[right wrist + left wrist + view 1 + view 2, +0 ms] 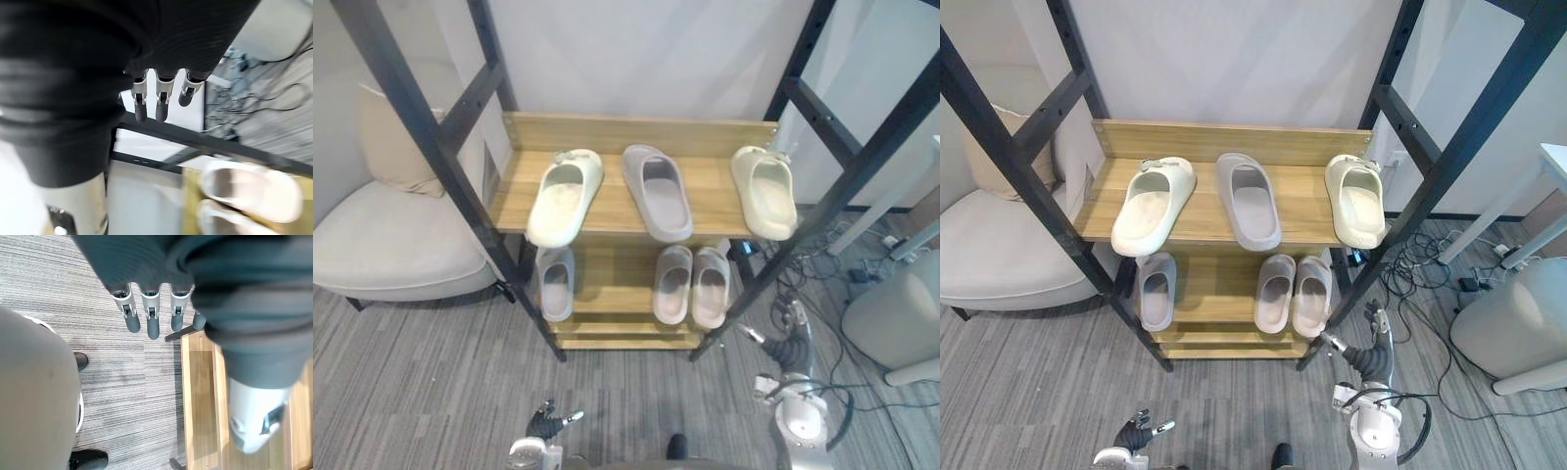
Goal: Organize the slippers on the shoe rack
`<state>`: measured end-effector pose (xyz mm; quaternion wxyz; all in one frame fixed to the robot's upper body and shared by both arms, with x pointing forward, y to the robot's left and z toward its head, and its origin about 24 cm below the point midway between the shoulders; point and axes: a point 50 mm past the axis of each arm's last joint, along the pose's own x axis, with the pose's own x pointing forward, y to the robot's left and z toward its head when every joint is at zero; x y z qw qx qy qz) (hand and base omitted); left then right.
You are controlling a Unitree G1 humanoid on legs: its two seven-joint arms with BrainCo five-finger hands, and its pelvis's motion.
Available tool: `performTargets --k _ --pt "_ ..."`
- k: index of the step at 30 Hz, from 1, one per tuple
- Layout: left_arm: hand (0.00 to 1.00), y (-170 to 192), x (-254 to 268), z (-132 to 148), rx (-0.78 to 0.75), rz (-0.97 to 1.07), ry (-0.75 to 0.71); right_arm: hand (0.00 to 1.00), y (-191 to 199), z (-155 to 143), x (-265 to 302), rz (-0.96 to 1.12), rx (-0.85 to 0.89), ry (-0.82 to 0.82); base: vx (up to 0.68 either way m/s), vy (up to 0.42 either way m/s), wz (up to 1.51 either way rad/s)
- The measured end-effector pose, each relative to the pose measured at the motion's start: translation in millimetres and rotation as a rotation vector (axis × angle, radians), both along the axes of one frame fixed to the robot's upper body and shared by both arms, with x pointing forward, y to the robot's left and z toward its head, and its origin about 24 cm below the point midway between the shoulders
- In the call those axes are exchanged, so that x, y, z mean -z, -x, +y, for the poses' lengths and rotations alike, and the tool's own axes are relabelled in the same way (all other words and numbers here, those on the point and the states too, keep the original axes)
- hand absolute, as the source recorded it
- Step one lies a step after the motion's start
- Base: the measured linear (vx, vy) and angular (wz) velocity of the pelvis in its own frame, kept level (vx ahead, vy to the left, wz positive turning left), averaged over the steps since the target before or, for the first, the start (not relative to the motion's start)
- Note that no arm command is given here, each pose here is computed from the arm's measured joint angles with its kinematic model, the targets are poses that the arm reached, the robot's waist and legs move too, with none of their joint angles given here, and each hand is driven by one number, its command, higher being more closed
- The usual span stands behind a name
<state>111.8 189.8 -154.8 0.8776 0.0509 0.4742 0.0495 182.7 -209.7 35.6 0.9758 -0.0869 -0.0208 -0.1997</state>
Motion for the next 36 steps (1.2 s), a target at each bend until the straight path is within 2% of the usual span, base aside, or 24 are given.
performTargets --k 10,23,36 --pt "0.00 -3 -1 -4 0.055 -0.019 0.010 0.00 -32 8 -70 -0.334 -0.079 0.105 0.00 -0.010 0.11" --pt "0.00 -7 -3 -5 0.089 -0.034 0.018 0.00 -67 13 -123 -0.557 -0.116 0.170 0.00 -0.005 0.20" --pt "0.00 -12 -6 -3 0.100 -0.058 0.025 0.00 -123 6 -152 -0.553 -0.050 0.215 0.02 0.005 0.14"
